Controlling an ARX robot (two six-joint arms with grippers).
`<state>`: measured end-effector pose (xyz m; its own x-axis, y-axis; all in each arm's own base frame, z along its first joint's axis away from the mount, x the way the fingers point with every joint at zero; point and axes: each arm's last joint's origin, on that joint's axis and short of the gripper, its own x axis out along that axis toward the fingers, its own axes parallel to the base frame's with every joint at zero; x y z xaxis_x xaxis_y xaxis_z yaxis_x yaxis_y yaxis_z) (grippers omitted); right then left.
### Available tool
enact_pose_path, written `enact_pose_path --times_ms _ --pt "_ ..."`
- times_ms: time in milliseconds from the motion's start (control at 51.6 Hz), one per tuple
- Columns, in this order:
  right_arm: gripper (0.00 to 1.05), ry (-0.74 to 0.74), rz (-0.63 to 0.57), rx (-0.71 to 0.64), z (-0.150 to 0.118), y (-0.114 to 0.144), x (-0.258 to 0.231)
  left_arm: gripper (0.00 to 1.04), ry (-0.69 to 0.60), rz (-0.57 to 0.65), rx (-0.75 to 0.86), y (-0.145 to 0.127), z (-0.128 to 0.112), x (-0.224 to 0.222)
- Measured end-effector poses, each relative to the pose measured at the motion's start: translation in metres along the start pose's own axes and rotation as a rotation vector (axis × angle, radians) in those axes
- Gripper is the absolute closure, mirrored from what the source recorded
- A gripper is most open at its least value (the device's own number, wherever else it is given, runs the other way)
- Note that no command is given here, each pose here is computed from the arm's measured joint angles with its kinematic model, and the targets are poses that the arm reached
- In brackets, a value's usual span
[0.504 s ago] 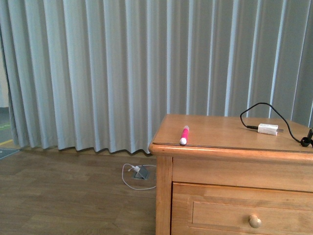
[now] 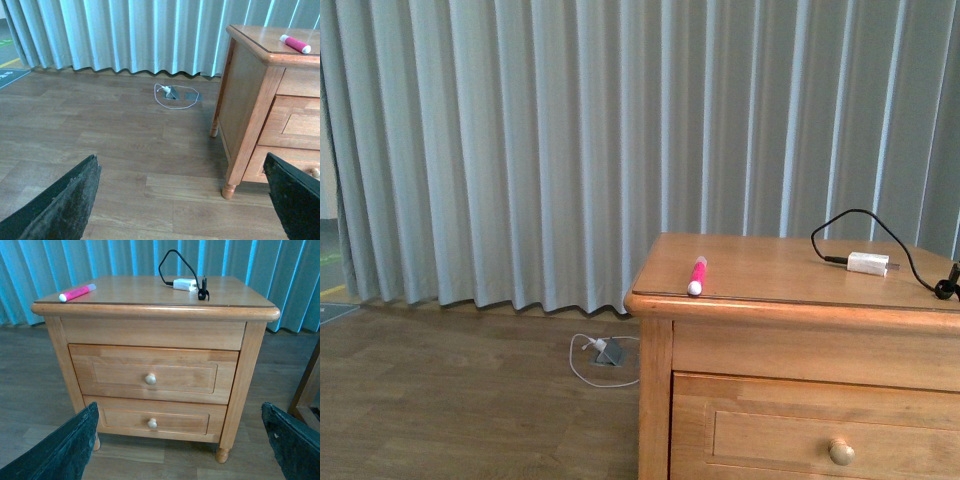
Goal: Place pink marker in drawer with both arms
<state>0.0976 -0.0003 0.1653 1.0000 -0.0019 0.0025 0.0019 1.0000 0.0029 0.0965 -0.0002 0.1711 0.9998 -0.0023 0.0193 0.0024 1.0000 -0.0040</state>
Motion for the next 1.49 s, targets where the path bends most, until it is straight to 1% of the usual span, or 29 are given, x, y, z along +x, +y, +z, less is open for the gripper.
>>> enact_pose_path --times_ms 581,678,736,794,968,1104,1240,1317,1414,1491 --pt "0.08 0.002 0.002 0.001 0.000 0.000 0.000 0.06 0.000 0.000 0.000 0.000 0.000 0.000" --pt "0.08 0.169 0.056 0.039 -0.004 0.001 0.003 0.06 0.000 0.000 0.000 0.000 0.000 0.000" --pt "0.08 0.236 0.063 0.061 -0.007 0.001 0.008 0.06 0.000 0.000 0.000 0.000 0.000 0.000" --pt "0.08 0.267 0.072 0.069 -0.006 0.002 0.014 0.06 0.000 0.000 0.000 0.000 0.000 0.000" --pt "0.08 0.312 0.115 0.067 0.003 0.010 0.052 0.06 0.000 0.000 0.000 0.000 0.000 0.000" --pt "0.08 0.352 0.129 0.054 -0.001 0.020 0.090 0.06 0.000 0.000 0.000 0.000 0.000 0.000" --pt "0.08 0.405 0.129 0.040 -0.013 0.033 0.139 0.06 0.000 0.000 0.000 0.000 0.000 0.000" --pt "0.08 0.427 0.123 0.036 -0.020 0.039 0.159 0.06 0.000 0.000 0.000 0.000 0.000 0.000" --pt "0.08 0.441 0.091 0.012 -0.036 0.052 0.195 0.06 0.000 0.000 0.000 0.000 0.000 0.000" --pt "0.08 0.441 0.070 -0.001 -0.042 0.057 0.212 0.06 0.000 0.000 0.000 0.000 0.000 0.000"
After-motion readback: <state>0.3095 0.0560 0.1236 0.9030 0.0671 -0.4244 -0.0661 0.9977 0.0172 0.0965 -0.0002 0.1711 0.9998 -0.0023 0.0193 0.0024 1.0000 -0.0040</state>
